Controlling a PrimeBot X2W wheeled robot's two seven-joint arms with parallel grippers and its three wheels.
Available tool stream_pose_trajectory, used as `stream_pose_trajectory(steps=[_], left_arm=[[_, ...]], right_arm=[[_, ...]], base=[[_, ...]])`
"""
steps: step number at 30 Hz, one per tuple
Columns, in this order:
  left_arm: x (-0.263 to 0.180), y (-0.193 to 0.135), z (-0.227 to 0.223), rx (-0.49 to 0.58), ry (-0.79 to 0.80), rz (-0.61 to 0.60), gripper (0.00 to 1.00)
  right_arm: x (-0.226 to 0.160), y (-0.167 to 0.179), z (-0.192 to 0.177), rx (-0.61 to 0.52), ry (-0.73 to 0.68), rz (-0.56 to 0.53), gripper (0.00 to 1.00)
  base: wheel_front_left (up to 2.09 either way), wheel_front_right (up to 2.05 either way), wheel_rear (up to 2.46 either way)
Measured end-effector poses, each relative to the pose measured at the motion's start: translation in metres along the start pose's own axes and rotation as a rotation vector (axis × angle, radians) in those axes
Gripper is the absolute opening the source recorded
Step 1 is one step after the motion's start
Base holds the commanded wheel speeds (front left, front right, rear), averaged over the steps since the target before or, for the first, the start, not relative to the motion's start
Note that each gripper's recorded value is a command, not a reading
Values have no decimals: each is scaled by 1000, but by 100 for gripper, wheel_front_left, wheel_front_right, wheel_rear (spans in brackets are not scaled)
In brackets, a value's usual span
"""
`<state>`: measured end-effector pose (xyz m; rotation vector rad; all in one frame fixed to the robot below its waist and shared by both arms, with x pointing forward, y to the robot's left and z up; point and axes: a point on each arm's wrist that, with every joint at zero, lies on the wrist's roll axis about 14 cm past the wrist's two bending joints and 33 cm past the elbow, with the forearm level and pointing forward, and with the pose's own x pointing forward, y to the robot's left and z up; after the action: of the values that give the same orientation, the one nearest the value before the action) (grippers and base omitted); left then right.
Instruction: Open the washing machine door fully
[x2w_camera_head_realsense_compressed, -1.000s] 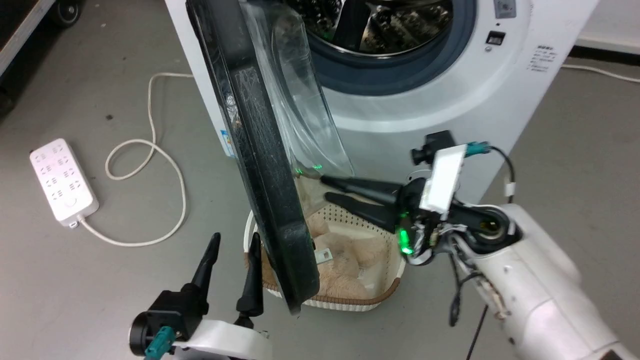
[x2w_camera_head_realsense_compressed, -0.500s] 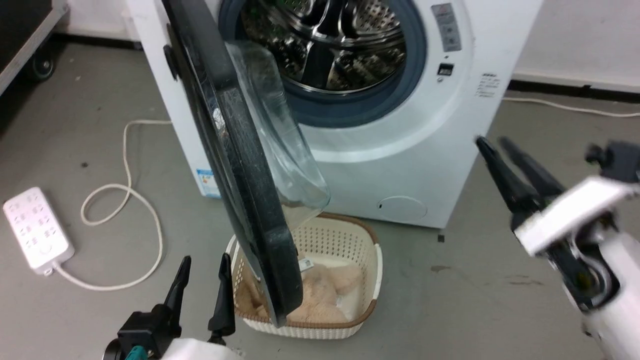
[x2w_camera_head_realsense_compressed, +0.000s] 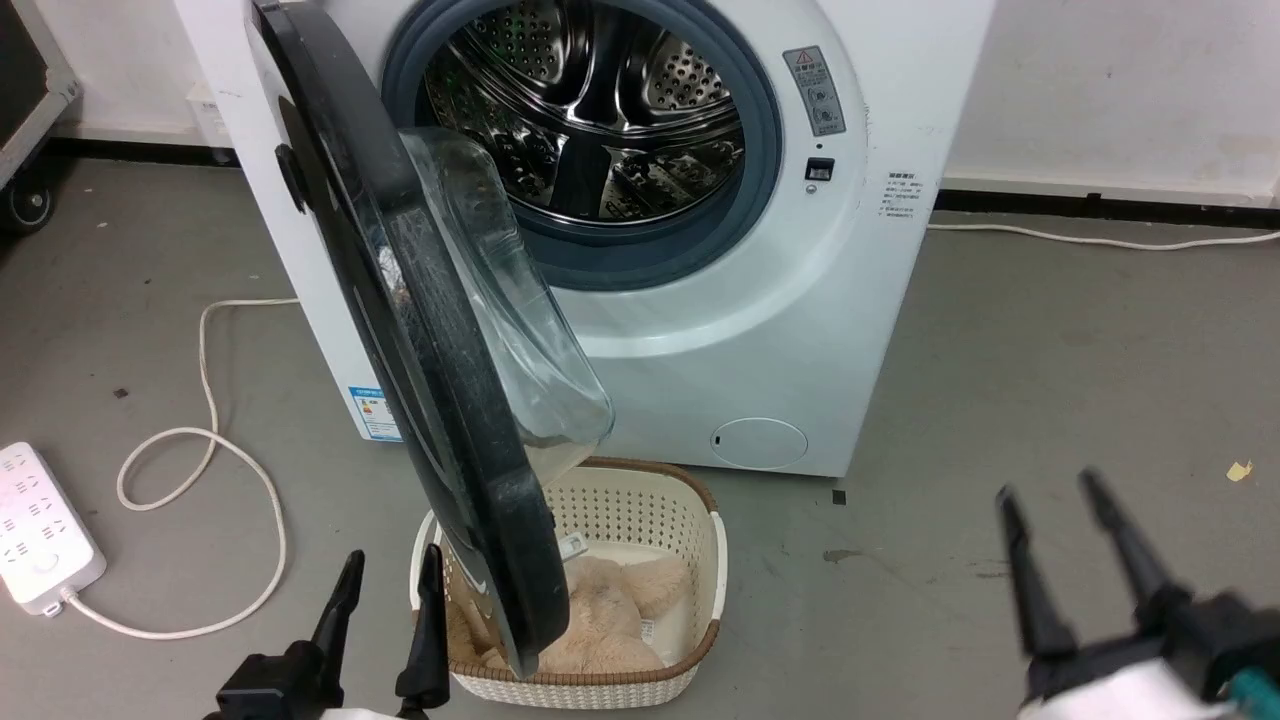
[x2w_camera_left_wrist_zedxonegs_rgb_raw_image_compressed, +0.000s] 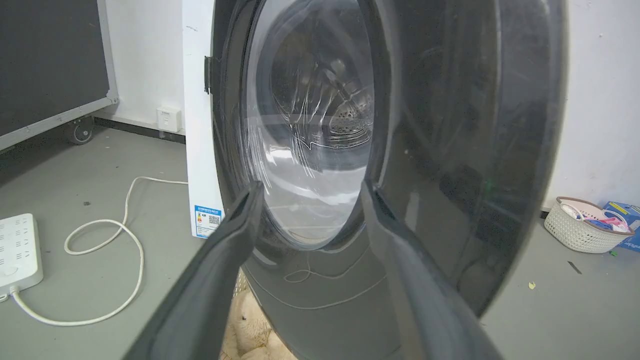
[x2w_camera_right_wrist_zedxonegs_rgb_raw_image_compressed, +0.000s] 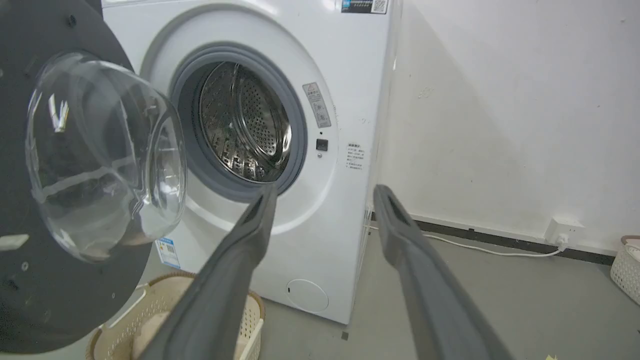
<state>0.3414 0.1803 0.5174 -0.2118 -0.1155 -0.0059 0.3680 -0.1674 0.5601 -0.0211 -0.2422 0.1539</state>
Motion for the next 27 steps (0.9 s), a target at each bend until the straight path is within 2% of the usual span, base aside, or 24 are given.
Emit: stream_pose_trajectory(steps=[4,9,10,11,12,17,21,22,23,27], left_arm=[[-1,0,-3,4,11,-3,100],[0,1,-7,24,23,7,100],[0,2,-8,31,26,10,38],[0,3,-8,35,29,12,38],[0,3,-9,38,30,12,0],[2,6,-1,16,4,26,0],[15,13,77,36,-241,69,0],[15,13,77,36,-241,69,0],[16,11,117,43,-365,62,0],[10,-10,188,58,-587,3,0]], right_arm=[[-19,14,-12,11,46,-1,100],[-24,10,-15,46,54,-25,100],[-24,10,-15,58,53,-27,100],[-23,10,-15,74,52,-31,100],[-23,10,-15,83,52,-33,100],[-22,8,-16,93,53,-39,100],[-23,-3,-16,101,48,-73,100],[-23,-3,-16,101,48,-73,100],[-23,-4,-15,105,47,-75,100],[-21,-2,-14,107,43,-69,100]], base=[[0,0,0],[0,0,0],[0,0,0],[0,0,0],[0,0,0],[0,0,0],[0,0,0],[0,0,0],[0,0,0],[0,0,0]])
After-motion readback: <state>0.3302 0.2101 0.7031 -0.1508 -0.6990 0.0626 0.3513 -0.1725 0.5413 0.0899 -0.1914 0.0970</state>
